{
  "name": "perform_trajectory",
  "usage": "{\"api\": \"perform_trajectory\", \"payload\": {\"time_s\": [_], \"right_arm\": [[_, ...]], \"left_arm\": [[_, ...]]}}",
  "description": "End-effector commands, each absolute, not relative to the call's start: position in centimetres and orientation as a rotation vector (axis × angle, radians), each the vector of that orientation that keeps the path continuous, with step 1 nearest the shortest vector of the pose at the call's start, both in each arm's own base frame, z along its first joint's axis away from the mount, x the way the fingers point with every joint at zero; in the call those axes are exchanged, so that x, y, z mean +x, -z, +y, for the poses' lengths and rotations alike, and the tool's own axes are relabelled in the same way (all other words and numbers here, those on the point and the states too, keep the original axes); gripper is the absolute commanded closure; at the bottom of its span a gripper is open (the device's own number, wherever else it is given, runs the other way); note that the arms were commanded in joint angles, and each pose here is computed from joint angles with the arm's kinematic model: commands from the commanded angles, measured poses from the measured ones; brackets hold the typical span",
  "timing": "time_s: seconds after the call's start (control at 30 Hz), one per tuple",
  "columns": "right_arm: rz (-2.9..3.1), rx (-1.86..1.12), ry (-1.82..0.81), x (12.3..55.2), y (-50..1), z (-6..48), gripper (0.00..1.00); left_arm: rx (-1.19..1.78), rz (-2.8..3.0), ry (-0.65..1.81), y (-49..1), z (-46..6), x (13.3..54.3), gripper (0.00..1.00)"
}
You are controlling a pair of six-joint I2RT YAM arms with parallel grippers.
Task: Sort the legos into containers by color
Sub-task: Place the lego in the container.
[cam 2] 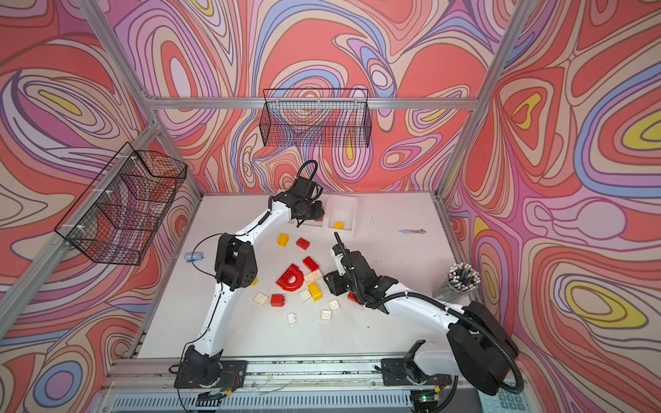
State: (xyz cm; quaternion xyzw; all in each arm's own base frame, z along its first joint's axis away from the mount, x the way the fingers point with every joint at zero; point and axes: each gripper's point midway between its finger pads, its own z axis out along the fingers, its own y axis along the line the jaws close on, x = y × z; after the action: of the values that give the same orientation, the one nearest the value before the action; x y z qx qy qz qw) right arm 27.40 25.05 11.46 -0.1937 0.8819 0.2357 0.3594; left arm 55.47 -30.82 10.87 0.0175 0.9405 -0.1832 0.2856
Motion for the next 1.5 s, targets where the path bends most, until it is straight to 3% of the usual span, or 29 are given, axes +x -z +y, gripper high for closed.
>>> {"api": "perform_trajectory", "payload": {"time_s": [0.0, 0.17, 0.33, 0.63, 1.03, 1.33, 1.47], "right_arm": [[2.253, -0.497, -0.635, 27.0, -11.9, 25.5, 0.43], [2.263, -0.502, -0.633, 26.8, -11.7, 25.5, 0.43], [2.258, -0.498, -0.642, 26.8, -12.0, 25.6, 0.43], [2.267, -0.508, -0.638, 27.0, -12.3, 25.8, 0.43], [2.299, -0.529, -0.52, 28.2, -13.2, 25.4, 0.4], [2.328, -0.561, -0.442, 29.0, -13.7, 25.3, 0.39], [2.362, -0.587, -0.453, 28.9, -12.8, 25.9, 0.38]], "left_arm": [[0.009, 2.448, 0.483, -11.7, -30.8, 57.2, 0.91], [-0.003, 2.441, 0.466, -11.1, -30.4, 58.0, 0.87], [0.008, 2.437, 0.451, -11.2, -30.2, 58.1, 0.64], [0.034, 2.391, 0.431, -13.8, -29.8, 58.2, 0.47], [0.108, 2.262, 0.42, -23.6, -28.0, 55.4, 0.42], [0.103, 2.197, 0.407, -30.9, -24.1, 48.7, 0.42], [0.063, 2.244, 0.368, -31.1, -21.6, 45.0, 0.42]]}}
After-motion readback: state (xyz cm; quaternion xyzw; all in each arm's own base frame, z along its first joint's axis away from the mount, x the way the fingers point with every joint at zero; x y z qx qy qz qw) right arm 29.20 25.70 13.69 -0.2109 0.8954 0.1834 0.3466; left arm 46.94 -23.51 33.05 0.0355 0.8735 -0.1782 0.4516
